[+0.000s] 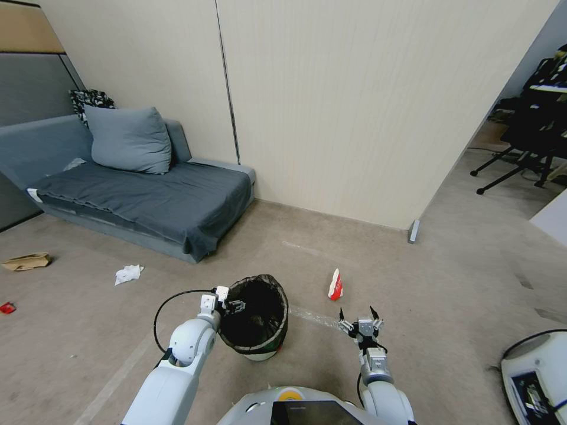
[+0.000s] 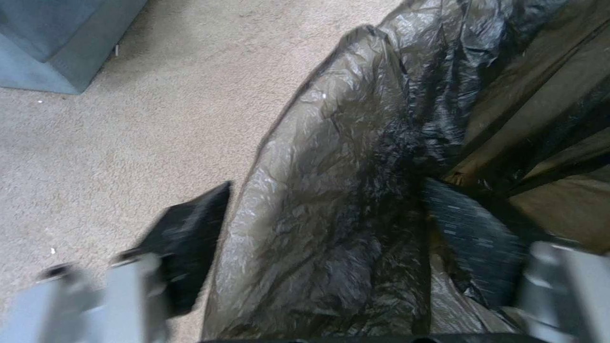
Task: Pick up the trash bin, then pick up the garbage from the floor and place it into the trash bin.
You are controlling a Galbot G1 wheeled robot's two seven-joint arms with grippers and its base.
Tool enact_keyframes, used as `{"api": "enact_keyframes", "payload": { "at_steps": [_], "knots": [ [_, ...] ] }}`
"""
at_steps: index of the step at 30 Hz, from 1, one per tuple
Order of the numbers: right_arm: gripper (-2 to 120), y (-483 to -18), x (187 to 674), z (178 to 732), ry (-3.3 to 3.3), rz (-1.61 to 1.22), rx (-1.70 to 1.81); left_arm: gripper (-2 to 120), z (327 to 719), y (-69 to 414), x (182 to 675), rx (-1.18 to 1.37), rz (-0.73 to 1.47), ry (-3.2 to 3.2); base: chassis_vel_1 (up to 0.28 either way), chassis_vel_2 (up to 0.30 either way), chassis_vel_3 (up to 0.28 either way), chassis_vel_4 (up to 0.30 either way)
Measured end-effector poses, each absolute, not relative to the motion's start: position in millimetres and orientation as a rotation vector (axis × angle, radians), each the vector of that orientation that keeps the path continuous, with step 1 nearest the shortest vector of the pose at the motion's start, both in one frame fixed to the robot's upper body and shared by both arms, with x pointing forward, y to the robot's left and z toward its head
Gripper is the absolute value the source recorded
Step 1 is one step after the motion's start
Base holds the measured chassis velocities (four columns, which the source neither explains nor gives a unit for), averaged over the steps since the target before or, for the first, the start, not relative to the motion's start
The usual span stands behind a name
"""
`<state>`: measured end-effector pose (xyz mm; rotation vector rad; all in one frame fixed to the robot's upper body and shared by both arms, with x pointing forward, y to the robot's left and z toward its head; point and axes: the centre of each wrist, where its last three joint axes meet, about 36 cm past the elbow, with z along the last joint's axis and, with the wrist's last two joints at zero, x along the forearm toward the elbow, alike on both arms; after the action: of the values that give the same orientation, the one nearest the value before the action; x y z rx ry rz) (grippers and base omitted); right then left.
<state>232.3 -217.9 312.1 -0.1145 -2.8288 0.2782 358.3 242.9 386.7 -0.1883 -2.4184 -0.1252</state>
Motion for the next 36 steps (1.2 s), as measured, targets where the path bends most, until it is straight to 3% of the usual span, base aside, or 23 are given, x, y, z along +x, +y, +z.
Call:
{"api": "enact_keyframes", "payload": {
  "at_steps": [3, 7, 10, 18, 36],
  "knots": [
    [100, -217.8, 233.0, 312.3, -2.831, 0.279, -0.115, 55, 387.7, 243.4, 359.3, -0.194, -0.126, -2.421, 0.000, 0.000, 0.000, 0.000],
    [100, -217.9, 233.8, 312.6, -2.832, 0.279, -0.115, 45, 388.1, 243.8, 359.6, -0.195, -0.127, -2.421, 0.000, 0.000, 0.000, 0.000],
    [100, -217.8, 235.0, 312.7, -2.835, 0.278, -0.115, 28, 388.5, 244.1, 359.8, -0.201, -0.124, -2.422, 0.000, 0.000, 0.000, 0.000],
    [100, -218.4, 236.4, 312.5, -2.836, 0.279, -0.117, 11, 389.5, 242.7, 361.2, -0.214, -0.118, -2.424, 0.000, 0.000, 0.000, 0.000],
    [100, -224.0, 237.3, 325.5, -2.866, 0.252, -0.149, 6, 398.7, 240.2, 351.9, -0.238, -0.096, -2.456, 0.000, 0.000, 0.000, 0.000]
  ]
}}
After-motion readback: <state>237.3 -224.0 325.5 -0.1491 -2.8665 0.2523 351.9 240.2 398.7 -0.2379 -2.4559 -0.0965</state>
